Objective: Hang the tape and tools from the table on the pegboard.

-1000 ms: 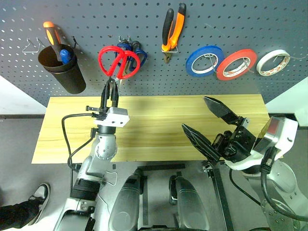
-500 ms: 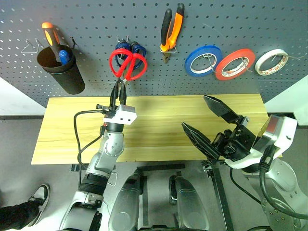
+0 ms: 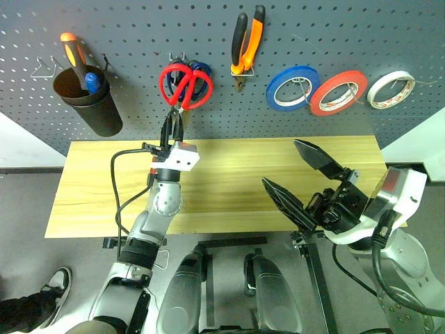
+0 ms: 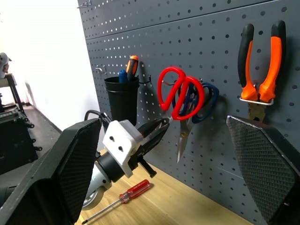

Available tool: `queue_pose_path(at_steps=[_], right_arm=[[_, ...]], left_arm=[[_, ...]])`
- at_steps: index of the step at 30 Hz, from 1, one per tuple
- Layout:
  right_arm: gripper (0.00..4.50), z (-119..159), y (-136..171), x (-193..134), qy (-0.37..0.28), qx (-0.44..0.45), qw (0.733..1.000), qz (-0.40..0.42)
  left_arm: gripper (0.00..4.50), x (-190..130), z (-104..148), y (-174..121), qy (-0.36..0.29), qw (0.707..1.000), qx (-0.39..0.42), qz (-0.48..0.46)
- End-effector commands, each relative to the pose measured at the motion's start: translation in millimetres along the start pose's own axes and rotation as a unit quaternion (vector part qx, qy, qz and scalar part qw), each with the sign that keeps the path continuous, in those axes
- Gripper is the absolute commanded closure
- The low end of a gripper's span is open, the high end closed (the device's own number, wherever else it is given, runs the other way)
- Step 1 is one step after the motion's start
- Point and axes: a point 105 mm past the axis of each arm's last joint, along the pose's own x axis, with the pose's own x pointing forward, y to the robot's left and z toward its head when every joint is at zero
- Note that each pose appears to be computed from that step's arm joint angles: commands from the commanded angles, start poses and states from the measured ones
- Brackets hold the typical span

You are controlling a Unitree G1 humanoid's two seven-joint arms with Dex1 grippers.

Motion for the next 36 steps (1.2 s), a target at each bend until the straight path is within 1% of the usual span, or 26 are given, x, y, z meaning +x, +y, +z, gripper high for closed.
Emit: queue_pose_path(at_steps=[1,6,8,12,14,16,18,19,21,25,28,30,33,36], right_arm=[[0.0,10,9,1,-0.013,-0.013,1.0,0.016],[0.0,13,10,-1,-0.018,-0.01,1.0,0.017],[0.0,13,11,-1,-0.017,-0.008,1.0,0.018],[0.0,13,11,-2,-0.014,-0.008,1.0,0.019],[0.0,13,12,-2,-0.013,-0.008,1.0,0.019],[0.0,12,11,-2,-0.012,-0.008,1.0,0.018],[0.0,12,11,-2,-0.01,-0.008,1.0,0.018],[0.0,11,11,-2,-0.01,-0.008,1.0,0.017],[0.0,11,11,-3,-0.009,-0.009,1.0,0.017],[0.0,10,11,-3,-0.007,-0.009,1.0,0.016],[0.0,8,11,-4,-0.003,-0.008,1.0,0.015],[0.0,8,11,-5,-0.001,-0.007,1.0,0.015],[0.0,6,12,-6,0.005,-0.002,1.0,0.018],[0.0,2,15,-6,0.02,0.009,0.999,0.029]], left_arm=[[4.25,7,-3,-2,0.003,1.0,0.002,0.01],[4.25,16,-9,-11,0.018,1.0,0.008,0.011],[4.25,18,-10,-9,0.016,0.999,0.017,0.032],[4.25,21,-10,-13,0.019,0.999,0.015,0.034],[3.54,21,-11,-15,0.022,0.999,0.016,0.029],[2.97,22,-12,-16,0.027,0.999,0.021,0.024],[2.27,22,-12,-15,0.028,0.999,0.02,0.029],[2.04,22,-13,-14,0.03,0.999,0.018,0.033],[1.39,20,-12,-13,0.032,0.999,0.008,0.04],[1.39,7,-17,-12,0.051,0.998,-0.006,0.029],[1.39,-10,-26,-6,0.09,0.996,-0.018,0.017],[1.39,-16,-22,3,0.103,0.994,-0.028,0.017],[1.39,-20,-9,18,0.118,0.992,-0.047,0.012],[1.39,-29,-6,32,0.149,0.988,-0.051,-0.002]])
